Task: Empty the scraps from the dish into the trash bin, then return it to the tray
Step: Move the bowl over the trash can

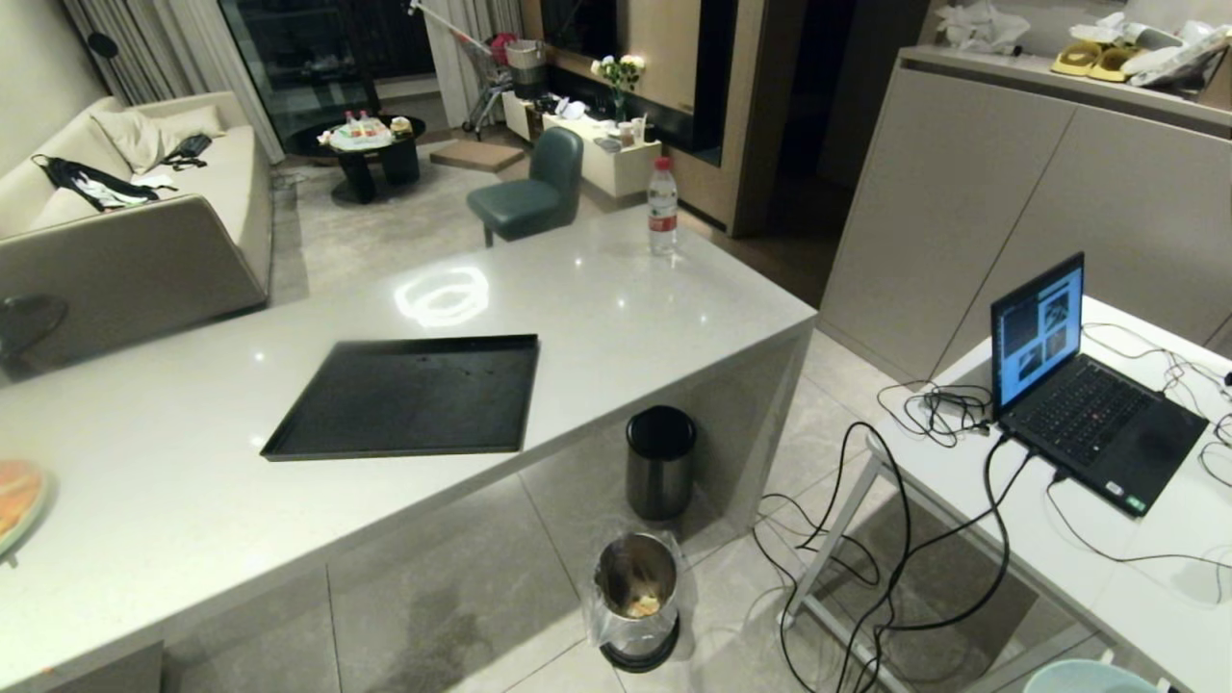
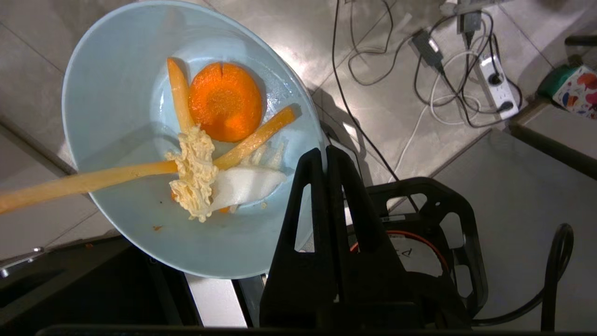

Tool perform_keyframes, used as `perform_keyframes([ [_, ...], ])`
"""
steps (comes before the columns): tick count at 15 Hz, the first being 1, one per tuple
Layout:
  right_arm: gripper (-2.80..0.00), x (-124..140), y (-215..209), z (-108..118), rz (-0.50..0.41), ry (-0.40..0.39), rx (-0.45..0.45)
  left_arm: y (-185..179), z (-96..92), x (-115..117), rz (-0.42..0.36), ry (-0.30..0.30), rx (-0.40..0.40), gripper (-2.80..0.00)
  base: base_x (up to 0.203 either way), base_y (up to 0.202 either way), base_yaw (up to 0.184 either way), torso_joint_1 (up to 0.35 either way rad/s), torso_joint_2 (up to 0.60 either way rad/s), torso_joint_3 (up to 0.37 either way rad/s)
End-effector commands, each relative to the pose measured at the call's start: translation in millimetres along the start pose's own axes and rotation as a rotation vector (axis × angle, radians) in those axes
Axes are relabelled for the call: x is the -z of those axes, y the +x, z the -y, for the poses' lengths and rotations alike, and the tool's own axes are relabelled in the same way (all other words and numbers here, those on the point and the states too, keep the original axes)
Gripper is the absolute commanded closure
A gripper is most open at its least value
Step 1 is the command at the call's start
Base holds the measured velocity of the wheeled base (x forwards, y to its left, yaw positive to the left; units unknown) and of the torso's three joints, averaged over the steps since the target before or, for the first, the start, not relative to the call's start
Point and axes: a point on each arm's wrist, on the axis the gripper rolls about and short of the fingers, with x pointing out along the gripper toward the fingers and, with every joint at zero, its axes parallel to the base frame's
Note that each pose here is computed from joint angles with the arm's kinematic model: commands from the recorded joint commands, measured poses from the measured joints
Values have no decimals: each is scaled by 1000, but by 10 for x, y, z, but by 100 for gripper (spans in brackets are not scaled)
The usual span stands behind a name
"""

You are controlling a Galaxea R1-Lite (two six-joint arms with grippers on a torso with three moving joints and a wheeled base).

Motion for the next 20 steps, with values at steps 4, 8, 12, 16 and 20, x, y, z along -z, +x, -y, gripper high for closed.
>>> perform_keyframes([
  [4,0,8,-7,5,1,2,1,1,0,-1,-1,-1,-1,0,0,0,0,0,0,0],
  [8,0,42,-29,22,12,-3,-7,1,0,-1,-1,-1,1,0,0,0,0,0,0,0],
  [12,0,86,-12,44,5,-8,-3,1,0,-1,-1,-1,-1,0,0,0,0,0,0,0],
  [16,0,75,-3,34,3,-32,-6,1,0,-1,-1,-1,-1,0,0,0,0,0,0,0],
  [20,0,75,-3,35,3,-37,-6,1,0,-1,-1,-1,0,0,0,0,0,0,0,0],
])
